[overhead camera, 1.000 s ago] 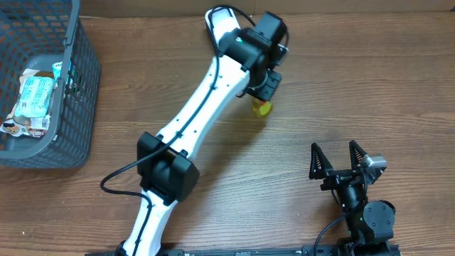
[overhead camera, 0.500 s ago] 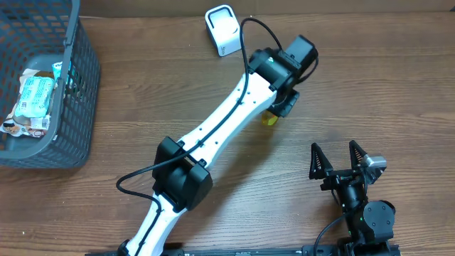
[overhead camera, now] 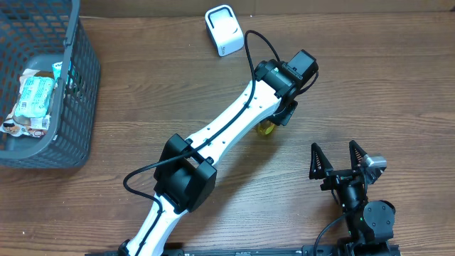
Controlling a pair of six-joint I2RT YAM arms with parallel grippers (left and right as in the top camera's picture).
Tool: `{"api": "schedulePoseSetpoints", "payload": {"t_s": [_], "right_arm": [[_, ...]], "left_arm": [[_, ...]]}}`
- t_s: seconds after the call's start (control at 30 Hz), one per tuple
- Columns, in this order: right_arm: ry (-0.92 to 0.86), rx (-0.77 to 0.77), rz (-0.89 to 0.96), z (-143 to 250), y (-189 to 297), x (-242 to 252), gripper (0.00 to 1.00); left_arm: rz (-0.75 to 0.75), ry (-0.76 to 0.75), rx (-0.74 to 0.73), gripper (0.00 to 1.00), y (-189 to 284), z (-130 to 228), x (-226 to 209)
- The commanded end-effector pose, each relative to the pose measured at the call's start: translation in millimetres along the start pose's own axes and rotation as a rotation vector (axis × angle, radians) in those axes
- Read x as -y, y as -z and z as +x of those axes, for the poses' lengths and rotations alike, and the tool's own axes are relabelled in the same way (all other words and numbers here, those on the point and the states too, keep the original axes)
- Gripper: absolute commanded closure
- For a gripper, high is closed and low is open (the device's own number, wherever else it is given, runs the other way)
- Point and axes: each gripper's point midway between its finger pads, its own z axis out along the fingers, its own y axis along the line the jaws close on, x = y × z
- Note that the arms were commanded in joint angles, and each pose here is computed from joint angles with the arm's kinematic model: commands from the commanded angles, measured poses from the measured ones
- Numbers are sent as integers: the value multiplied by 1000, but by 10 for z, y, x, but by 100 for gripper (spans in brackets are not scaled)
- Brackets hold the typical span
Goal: Scan the item barcode
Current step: 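Lower the bottle onto the table in front of the scanner and release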
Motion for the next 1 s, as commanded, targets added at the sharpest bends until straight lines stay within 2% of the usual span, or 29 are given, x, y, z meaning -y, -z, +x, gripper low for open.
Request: {"api": "schedulePoseSetpoints", "payload": {"t_s": [0.0, 0.3, 0.73, 0.97], "right_arm": [[-4, 3, 9, 19, -3, 25, 0], [-4, 3, 8, 18, -3, 24, 0], [-4, 3, 9, 19, -3, 25, 0], [-4, 3, 8, 18, -3, 24, 0]], "left_arm": [[-21, 12, -10, 78, -75, 36, 8], [-20, 14, -9, 72, -79, 35, 10], [-20, 14, -8, 69, -79, 34, 10], [-12, 13, -11, 63, -79, 39, 24]]}}
